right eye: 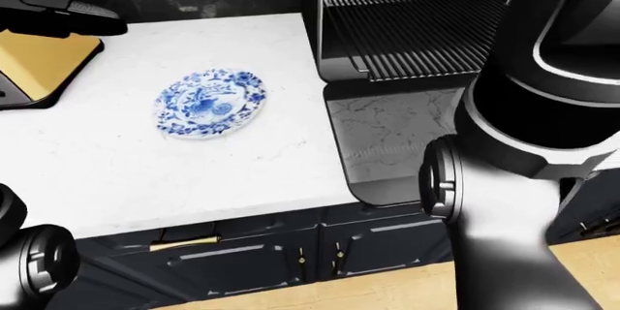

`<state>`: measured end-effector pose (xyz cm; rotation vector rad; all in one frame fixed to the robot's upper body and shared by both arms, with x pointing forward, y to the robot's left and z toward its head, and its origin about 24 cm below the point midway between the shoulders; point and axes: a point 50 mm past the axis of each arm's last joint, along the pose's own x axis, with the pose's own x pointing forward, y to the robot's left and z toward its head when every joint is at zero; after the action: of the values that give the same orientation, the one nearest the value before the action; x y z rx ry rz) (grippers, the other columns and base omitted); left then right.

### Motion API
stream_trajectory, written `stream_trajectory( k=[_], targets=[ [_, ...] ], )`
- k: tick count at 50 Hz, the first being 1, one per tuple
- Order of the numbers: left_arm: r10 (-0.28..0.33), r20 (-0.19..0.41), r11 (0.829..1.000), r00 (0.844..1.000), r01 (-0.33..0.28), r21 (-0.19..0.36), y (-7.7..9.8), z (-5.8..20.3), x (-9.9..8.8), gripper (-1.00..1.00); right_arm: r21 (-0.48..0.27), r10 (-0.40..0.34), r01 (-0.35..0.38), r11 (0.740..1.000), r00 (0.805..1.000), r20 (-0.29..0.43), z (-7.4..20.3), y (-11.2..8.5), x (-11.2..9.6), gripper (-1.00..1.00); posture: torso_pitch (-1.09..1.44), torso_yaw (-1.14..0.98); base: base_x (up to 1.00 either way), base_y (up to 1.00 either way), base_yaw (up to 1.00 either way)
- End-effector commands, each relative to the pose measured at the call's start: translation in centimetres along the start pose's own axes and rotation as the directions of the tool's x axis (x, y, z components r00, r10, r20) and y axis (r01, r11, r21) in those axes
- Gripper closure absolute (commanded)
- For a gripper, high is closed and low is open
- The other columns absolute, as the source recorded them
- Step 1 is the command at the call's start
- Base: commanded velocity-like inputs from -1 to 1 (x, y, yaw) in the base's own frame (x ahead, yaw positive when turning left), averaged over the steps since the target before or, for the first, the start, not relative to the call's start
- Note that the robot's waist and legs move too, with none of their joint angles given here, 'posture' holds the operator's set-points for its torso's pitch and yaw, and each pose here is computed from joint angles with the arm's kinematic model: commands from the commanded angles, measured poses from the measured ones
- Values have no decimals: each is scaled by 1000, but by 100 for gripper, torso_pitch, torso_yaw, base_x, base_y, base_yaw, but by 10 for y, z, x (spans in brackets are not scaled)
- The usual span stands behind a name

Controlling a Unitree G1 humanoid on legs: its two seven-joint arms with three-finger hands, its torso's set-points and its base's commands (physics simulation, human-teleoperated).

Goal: Pick the scone from the rack and place it on the plate on the counter.

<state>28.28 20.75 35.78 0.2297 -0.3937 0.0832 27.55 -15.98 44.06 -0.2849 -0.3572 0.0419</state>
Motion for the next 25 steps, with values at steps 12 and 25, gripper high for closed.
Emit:
stream_trajectory(
  k=[12,25],
  targets=[
    [25,83,1000,996,-25,8,4,17,-1,-100,14,47,-48,999,992,114,26,15,1,100,0,19,0,0,0],
    [33,80,999,996,-34,8,7,15,-2,-100,42,111,-118,992,984,139,37,36,1,100,0,26,0,0,0]
  ],
)
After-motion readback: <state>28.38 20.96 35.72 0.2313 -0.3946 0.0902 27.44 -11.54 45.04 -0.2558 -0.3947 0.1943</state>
